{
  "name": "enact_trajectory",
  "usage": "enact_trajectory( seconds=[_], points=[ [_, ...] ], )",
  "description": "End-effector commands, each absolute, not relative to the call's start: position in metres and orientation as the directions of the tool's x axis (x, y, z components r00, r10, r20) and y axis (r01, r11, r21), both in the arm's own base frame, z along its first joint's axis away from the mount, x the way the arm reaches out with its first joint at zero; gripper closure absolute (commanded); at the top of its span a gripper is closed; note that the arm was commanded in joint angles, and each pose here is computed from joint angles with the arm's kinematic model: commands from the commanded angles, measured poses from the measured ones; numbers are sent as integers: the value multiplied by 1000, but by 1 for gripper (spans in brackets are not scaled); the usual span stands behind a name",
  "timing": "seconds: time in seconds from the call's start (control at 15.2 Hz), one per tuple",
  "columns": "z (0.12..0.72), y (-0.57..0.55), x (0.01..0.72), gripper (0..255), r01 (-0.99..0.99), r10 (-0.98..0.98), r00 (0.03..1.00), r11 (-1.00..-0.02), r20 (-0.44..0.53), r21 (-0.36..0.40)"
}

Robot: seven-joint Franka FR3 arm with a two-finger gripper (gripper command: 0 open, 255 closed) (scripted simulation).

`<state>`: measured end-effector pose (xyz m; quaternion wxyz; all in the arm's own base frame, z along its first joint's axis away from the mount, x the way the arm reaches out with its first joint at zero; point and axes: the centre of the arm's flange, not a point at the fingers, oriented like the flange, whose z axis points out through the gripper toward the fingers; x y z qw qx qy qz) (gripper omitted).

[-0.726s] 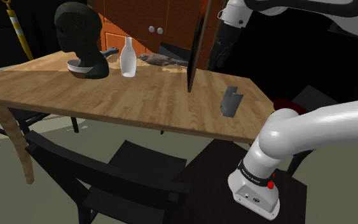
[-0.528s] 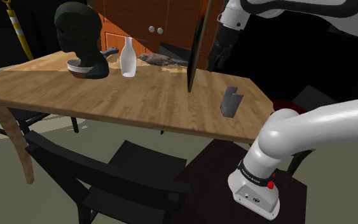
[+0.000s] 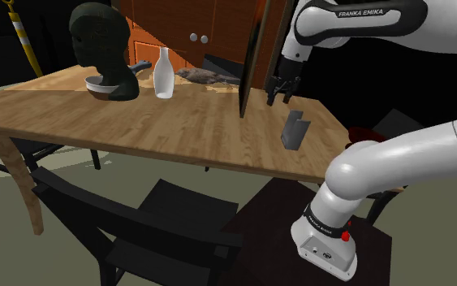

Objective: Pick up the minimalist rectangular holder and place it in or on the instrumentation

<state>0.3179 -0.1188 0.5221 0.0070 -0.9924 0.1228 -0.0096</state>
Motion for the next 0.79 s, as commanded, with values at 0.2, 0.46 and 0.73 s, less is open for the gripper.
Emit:
enact_trajectory(
  seconds=[0.2,0.46,0.73],
  points=[
    [477,-170,312,0,-413,-413,910,-911,-30,-9],
    [442,-207,300,0,-538,-537,841,-843,-67,2],
    [407,-242,281,0,-651,-649,754,-759,-102,18]
  ],
)
